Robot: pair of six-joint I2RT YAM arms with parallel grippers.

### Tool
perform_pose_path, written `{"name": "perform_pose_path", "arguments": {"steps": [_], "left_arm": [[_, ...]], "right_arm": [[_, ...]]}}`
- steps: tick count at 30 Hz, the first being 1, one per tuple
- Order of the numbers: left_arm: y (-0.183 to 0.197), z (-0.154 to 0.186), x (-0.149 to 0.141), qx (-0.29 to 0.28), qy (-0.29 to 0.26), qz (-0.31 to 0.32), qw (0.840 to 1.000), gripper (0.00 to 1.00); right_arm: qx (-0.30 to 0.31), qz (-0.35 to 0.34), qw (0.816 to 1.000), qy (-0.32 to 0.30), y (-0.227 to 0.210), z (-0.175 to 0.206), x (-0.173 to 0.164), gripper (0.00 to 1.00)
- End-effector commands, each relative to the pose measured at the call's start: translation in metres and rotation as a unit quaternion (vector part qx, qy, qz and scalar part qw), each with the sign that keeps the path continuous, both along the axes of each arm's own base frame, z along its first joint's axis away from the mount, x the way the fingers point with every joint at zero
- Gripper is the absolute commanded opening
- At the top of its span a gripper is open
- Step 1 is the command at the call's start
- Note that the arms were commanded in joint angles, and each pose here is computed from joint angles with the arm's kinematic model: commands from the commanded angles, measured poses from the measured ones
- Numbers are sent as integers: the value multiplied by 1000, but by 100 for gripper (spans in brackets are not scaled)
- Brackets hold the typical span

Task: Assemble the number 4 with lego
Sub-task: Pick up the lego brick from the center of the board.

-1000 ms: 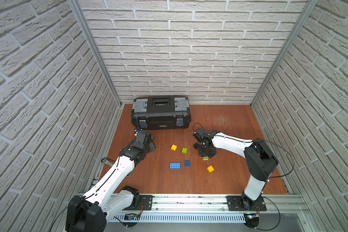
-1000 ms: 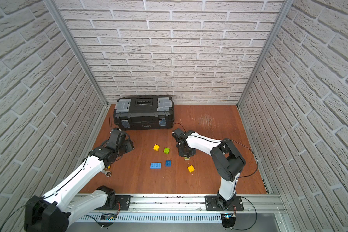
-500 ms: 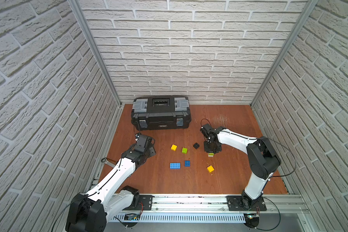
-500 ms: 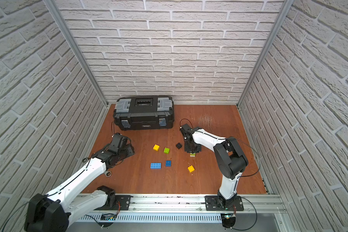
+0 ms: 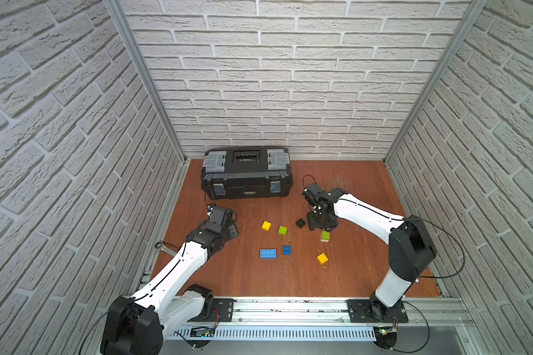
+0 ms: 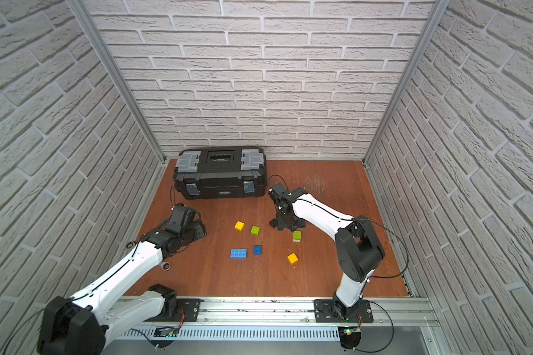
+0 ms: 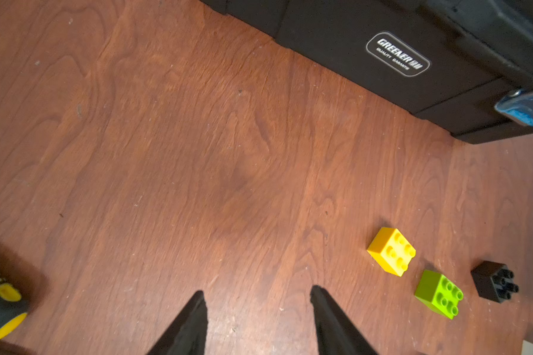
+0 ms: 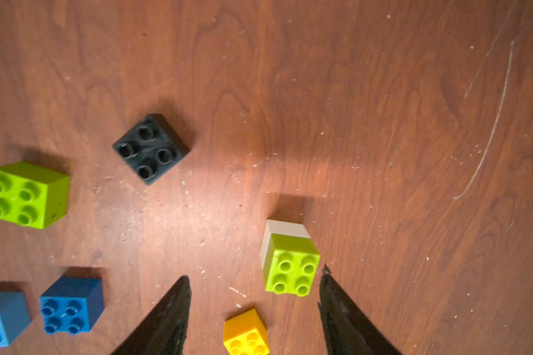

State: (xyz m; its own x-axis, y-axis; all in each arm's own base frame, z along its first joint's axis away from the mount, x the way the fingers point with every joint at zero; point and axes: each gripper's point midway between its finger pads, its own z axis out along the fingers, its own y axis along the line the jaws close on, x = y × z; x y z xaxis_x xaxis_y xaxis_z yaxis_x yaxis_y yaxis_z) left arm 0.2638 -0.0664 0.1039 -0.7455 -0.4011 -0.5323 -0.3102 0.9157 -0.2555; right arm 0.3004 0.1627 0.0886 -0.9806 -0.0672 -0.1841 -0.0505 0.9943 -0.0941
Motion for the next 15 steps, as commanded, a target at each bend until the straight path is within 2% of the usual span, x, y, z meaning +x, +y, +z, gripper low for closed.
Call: {"name": "perform_pose_path", "arguments": {"steps": [1,4,7,11,15], "left_arm": [[1,10,5,-6,-11,8,1000,57],[3,10,4,-2,-5,15,1000,57],[4,9,3,-3,0,19,1000,56],[6,9,2,-3,3,23,1000,56],[8,9,-1,-2,4,25,1000,56]], "right_arm": [[17,25,1000,7,33,-2,-9,67],[25,51,998,-5,76,-6,-8,67],[31,44,998,-15,108,-12,0,64],[16,4,1000,-4,122,-33,12,61],[2,-4,1000,4,128,-44,20,59]]}}
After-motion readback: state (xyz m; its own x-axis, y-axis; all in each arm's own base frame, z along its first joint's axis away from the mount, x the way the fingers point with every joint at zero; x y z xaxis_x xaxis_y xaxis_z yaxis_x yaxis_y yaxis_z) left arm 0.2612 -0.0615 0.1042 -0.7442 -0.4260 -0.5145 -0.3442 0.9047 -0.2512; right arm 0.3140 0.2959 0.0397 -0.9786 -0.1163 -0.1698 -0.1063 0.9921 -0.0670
